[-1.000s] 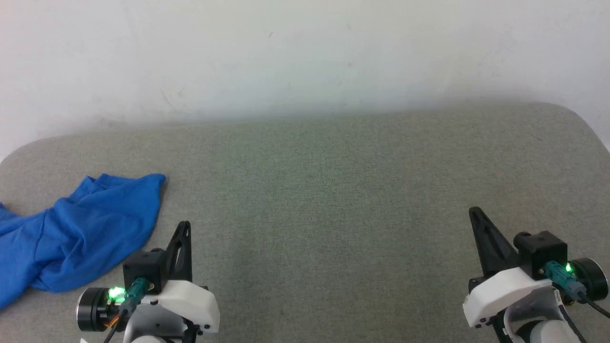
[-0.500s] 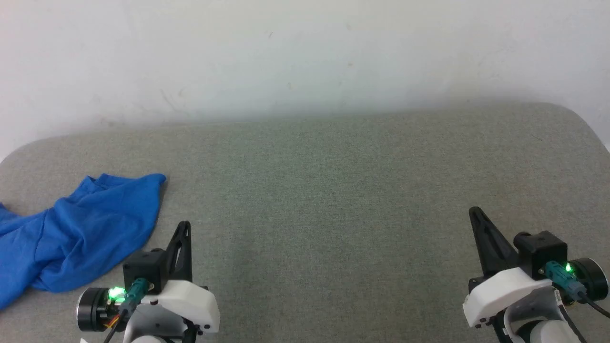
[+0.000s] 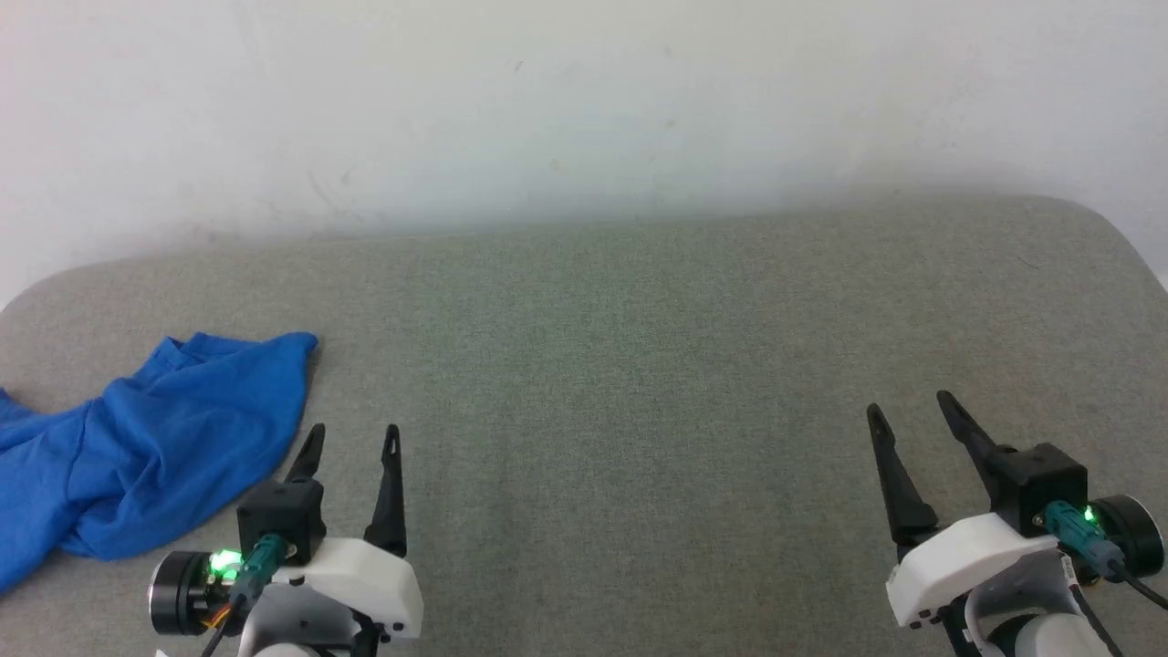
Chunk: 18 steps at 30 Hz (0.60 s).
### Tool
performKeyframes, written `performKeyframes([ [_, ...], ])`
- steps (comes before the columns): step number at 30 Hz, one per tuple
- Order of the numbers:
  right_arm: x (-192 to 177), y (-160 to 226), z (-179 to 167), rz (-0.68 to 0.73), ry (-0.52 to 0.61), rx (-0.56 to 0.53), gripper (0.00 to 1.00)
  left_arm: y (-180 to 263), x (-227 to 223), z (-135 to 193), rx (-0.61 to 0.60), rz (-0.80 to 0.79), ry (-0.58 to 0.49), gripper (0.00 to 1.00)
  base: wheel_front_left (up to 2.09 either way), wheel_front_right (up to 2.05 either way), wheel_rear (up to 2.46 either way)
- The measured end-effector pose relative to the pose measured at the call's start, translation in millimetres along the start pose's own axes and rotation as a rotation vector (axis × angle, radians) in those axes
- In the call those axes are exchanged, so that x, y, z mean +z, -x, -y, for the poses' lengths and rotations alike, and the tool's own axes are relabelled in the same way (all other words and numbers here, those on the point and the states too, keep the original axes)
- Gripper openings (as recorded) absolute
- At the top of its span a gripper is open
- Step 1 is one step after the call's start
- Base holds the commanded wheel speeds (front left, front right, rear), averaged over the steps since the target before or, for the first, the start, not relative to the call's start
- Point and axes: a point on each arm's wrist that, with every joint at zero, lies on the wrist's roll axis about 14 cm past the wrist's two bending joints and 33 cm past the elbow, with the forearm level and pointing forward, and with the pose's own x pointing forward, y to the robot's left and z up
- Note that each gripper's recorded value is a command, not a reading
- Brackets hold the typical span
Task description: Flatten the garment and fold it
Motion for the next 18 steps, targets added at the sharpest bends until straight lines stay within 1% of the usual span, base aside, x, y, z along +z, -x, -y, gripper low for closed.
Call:
performKeyframes([
  [18,-1.7,0.3,6.3,0.020,-0.044,-0.019,1.00,0.9,2.8,3.2,-0.009,0.030,0.032,1.00,0.00,0.00,0.00],
])
